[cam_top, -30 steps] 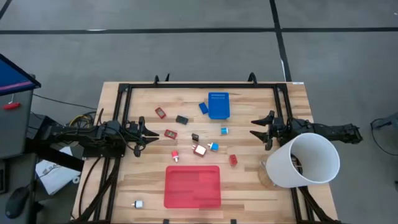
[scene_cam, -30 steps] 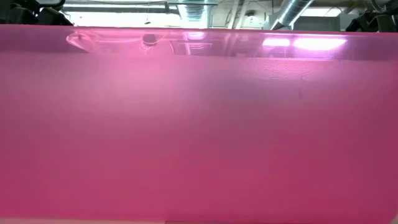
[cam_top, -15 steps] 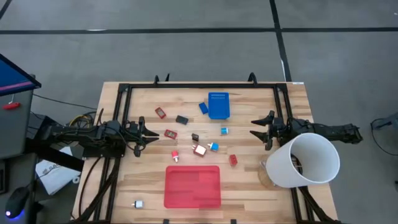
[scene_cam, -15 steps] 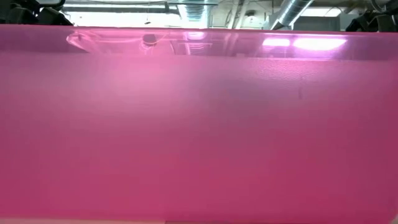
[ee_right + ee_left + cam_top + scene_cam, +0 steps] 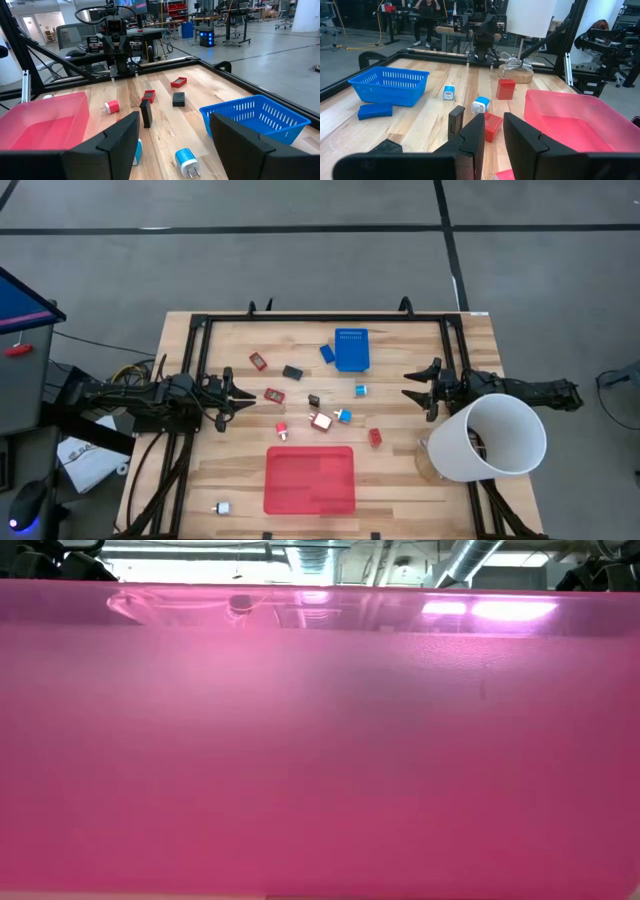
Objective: Pick & Place Office items
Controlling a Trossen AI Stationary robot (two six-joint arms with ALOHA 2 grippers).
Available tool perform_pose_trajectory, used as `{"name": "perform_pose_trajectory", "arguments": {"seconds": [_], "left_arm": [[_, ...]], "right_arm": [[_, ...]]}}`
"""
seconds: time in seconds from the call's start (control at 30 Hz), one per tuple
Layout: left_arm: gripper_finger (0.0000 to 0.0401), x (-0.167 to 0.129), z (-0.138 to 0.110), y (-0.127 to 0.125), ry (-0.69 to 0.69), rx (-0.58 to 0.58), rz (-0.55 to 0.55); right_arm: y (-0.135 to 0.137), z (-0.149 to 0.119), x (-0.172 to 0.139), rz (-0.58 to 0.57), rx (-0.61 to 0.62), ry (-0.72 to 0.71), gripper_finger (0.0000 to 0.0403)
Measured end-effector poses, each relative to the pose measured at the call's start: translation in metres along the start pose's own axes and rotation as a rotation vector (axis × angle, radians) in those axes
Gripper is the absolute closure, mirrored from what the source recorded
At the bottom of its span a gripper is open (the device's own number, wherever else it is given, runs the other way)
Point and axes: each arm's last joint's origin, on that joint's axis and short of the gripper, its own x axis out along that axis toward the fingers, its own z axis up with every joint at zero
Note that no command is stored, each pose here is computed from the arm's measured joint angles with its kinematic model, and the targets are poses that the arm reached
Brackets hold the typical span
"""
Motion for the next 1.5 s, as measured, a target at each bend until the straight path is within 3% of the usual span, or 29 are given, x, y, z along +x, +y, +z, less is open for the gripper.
{"name": "perform_pose_trajectory", "arguments": {"seconds": [0.13,0.33,0.47,0.57,0.77,1.07,1.2,1.37,1.5], "left_arm": [[0.0334,0.000,0.009,-0.001,-0.090,-0.067,0.002],[0.0334,0.000,0.021,0.000,-0.227,-0.427,0.023],[0.0334,0.000,0.028,-0.001,-0.284,-0.664,-0.063],[0.0334,0.000,0.034,-0.003,-0.326,-0.702,-0.144],[0.0334,0.002,0.038,-0.002,-0.389,-0.742,-0.099],[0.0334,0.013,0.028,-0.001,-0.328,-1.016,-0.032],[0.0334,0.019,0.022,-0.002,-0.275,-1.101,-0.015],[0.0334,0.026,0.020,-0.003,-0.274,-1.123,-0.003],[0.0334,0.031,0.017,-0.002,-0.289,-1.092,0.064]], "right_arm": [[0.000,0.000,0.000,0.000,0.000,0.000,0.0168],[0.000,0.000,0.000,-0.001,0.000,0.000,0.0168],[0.000,0.000,0.000,-0.001,0.000,0.000,0.0168],[0.000,0.000,0.000,-0.001,0.000,0.000,0.0168],[0.000,0.000,0.000,-0.001,0.000,0.000,0.0168],[0.000,0.001,0.000,0.000,0.004,-0.013,0.0168],[0.001,0.007,0.000,0.017,0.162,-0.081,0.0168],[0.002,0.019,-0.002,0.049,0.315,-0.196,0.0168],[0.002,0.033,-0.006,0.098,0.511,-0.329,0.0168]]}}
